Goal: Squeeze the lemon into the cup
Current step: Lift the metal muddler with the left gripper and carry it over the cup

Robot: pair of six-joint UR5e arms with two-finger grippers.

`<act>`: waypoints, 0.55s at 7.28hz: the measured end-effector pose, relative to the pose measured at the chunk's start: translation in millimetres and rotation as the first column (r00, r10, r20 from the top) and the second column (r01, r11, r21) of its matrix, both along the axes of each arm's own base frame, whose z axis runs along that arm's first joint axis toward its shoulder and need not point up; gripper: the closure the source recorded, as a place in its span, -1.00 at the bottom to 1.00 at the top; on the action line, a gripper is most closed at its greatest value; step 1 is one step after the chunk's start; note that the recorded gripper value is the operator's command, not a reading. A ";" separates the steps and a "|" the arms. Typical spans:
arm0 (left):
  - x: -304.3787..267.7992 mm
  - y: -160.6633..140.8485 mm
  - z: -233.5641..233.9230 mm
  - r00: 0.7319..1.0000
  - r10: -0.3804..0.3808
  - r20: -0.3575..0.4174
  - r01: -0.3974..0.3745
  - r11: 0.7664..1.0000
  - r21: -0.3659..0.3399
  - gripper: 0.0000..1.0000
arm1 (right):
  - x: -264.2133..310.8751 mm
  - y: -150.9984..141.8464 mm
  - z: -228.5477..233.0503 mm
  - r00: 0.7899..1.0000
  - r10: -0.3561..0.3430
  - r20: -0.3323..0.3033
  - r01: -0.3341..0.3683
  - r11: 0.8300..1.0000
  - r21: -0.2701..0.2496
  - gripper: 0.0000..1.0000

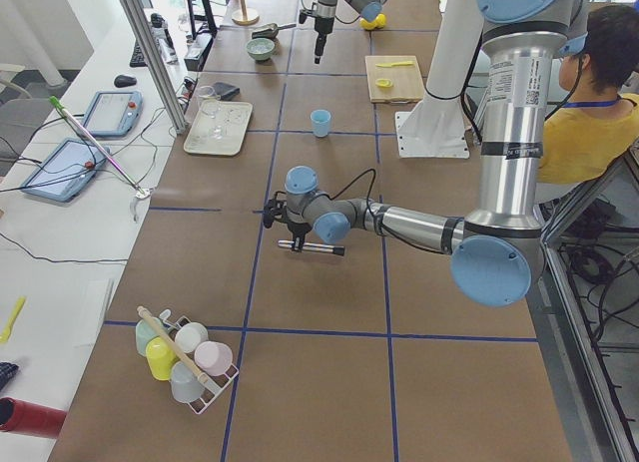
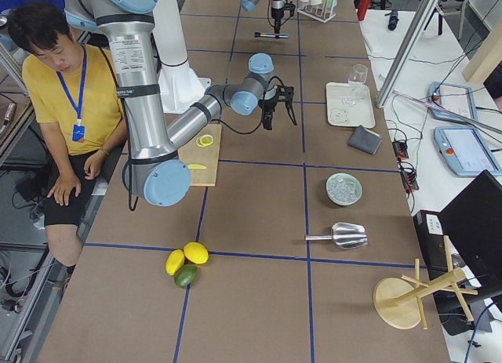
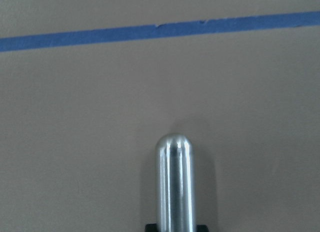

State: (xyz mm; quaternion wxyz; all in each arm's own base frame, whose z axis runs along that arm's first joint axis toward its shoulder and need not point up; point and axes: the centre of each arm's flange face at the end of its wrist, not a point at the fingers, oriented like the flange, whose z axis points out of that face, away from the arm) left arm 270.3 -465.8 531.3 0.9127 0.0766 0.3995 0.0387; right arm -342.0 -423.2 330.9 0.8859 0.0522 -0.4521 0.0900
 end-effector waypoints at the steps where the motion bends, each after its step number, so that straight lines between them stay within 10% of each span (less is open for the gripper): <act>1: 7.7 -9.5 -55.5 1.000 0.005 -0.019 -0.004 1.000 0.030 1.00 | 1.7 -1.1 0.5 1.000 0.002 0.000 -0.002 1.000 -0.001 -1.00; 4: 53.1 -39.3 -310.0 0.993 0.035 -0.113 -0.015 0.985 0.171 1.00 | 20.4 -9.2 10.9 1.000 0.017 -0.004 -0.017 1.000 -0.025 -1.00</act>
